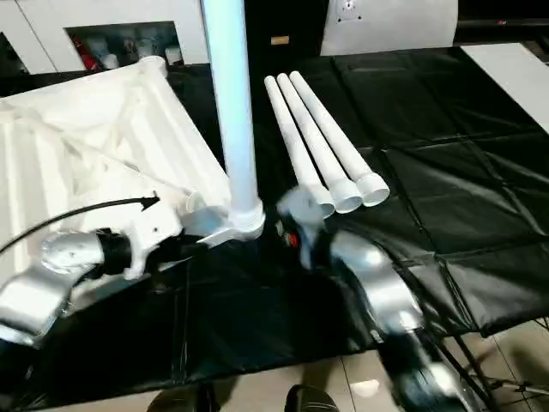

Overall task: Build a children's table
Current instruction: Rotate leg to tighten

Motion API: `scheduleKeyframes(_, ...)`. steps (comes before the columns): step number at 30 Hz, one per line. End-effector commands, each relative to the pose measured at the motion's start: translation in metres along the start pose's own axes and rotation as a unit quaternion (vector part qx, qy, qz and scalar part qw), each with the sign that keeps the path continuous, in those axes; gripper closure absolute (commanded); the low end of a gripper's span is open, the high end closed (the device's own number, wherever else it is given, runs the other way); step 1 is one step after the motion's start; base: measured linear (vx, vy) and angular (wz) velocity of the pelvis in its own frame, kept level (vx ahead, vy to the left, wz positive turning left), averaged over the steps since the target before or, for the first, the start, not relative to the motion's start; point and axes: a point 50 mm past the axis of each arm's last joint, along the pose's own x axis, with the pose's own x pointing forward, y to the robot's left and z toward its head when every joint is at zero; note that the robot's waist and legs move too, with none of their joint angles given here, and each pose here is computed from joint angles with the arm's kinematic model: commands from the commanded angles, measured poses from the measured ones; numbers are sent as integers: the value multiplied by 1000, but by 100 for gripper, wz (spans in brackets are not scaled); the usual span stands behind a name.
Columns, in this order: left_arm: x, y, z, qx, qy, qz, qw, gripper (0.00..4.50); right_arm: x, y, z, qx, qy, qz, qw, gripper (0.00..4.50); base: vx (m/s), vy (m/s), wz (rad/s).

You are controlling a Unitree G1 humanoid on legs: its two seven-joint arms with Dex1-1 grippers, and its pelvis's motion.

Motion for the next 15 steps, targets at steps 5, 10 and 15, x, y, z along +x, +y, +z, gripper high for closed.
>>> scheduleKeyframes(5,-1,-10,-8,32,12,-103,994,450,-15,1,16,-43,-4,16,999,1,0,0,0)
scheduleKeyframes(10,-1,-13,-6,52,4,-154,987,450,-21,-2,25,-61,2,33,998,1,0,0,0)
scheduleKeyframes(15,1,-16,-5,66,3,-184,981,450,-20,2,23,-67,18,83,994,1,0,0,0)
